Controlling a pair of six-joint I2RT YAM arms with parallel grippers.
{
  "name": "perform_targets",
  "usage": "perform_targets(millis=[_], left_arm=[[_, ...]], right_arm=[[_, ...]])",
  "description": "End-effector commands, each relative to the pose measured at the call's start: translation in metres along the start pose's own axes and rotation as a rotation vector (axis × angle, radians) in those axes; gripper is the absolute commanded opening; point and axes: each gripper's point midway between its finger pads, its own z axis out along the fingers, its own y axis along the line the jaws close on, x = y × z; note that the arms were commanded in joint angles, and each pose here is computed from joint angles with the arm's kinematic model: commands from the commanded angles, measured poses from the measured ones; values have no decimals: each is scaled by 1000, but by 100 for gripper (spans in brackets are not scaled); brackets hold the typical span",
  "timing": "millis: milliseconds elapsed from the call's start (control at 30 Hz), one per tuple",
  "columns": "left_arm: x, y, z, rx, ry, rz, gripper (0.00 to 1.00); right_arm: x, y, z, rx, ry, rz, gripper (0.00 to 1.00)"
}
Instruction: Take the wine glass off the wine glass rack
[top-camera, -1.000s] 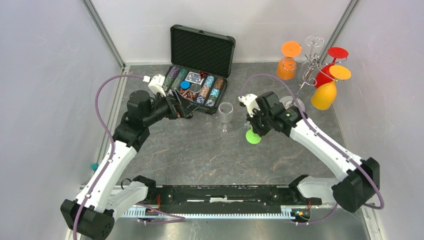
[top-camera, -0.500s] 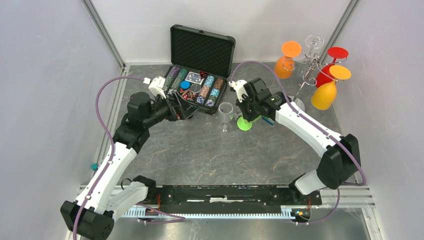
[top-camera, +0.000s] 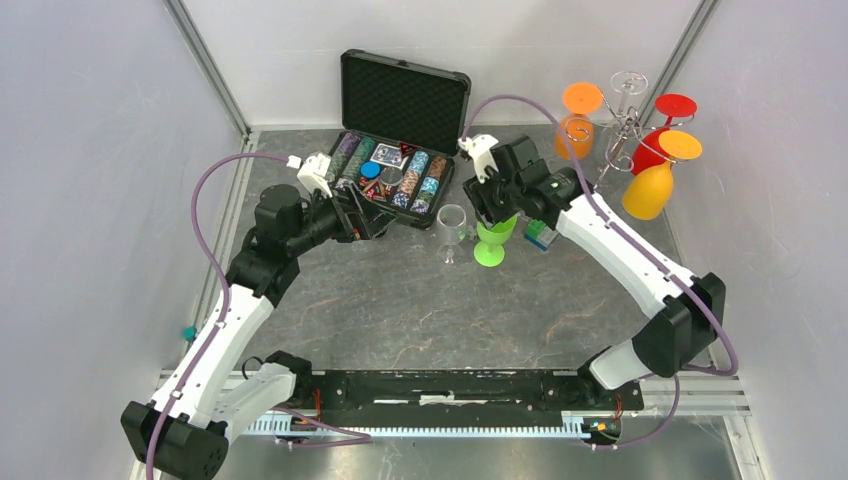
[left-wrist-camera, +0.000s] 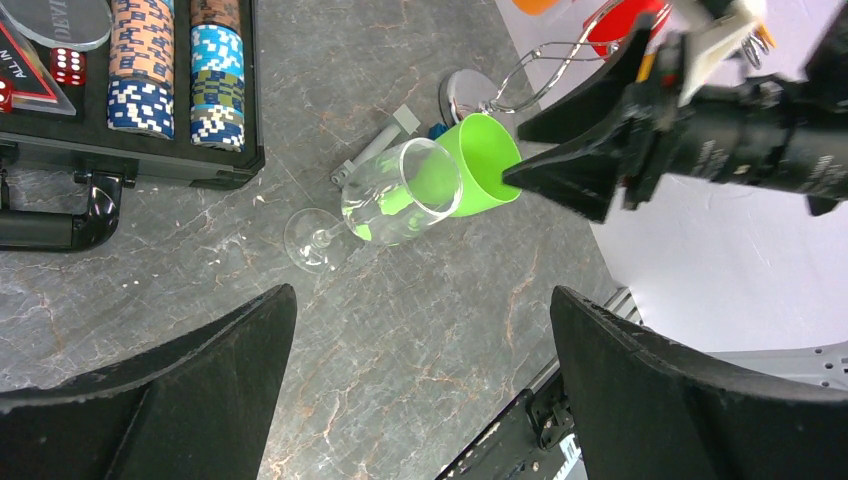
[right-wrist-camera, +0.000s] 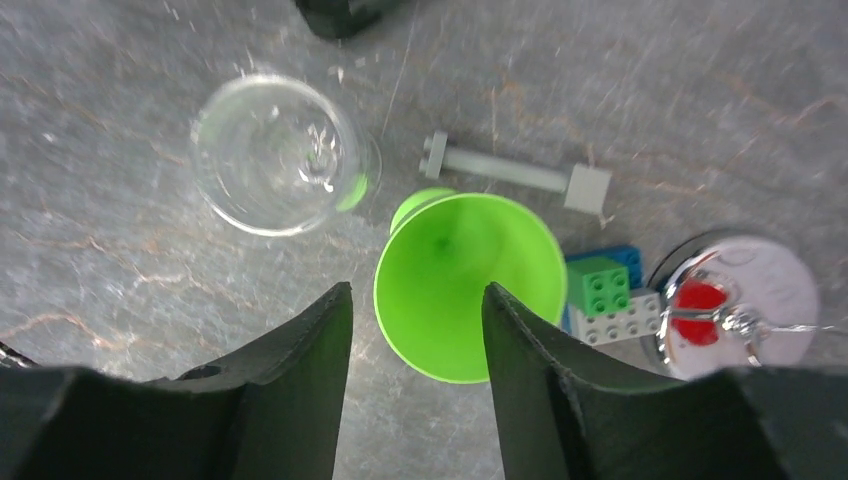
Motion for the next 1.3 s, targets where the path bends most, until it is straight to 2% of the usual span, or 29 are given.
perform_targets(millis=[0,167,333,500,700,933,1167,1267], left_arm=[[-10,-7,-6,29,-37,59,100],[-11,-7,-6,27,-40,62,100],[-12,-9,-7,29,-46,64,100],[-12,-9,-7,29,-47,63,100],[-12,-8,-6,27,-47,64,100],[-10,-5,-4,18,-39,59,100],[-8,-3,-2,17,-34,51,100],[-7,-3,-2,20,-34,48,100]], right_arm=[[-60,-10,-60,50,-213,-3,58],[-89,-37,-113,185,-337,9,68],[-111,-86,-177,408,-442,62,72],[-118,-135,-221,672,-459,90,73],[-118,-172,-207,906,-269,-2,73],[-132,-184,-180,987,-149,-82,77],[-120,-194,-142,1096,35,-194,74],[-120,-199,-138,1155,74,-203,74]])
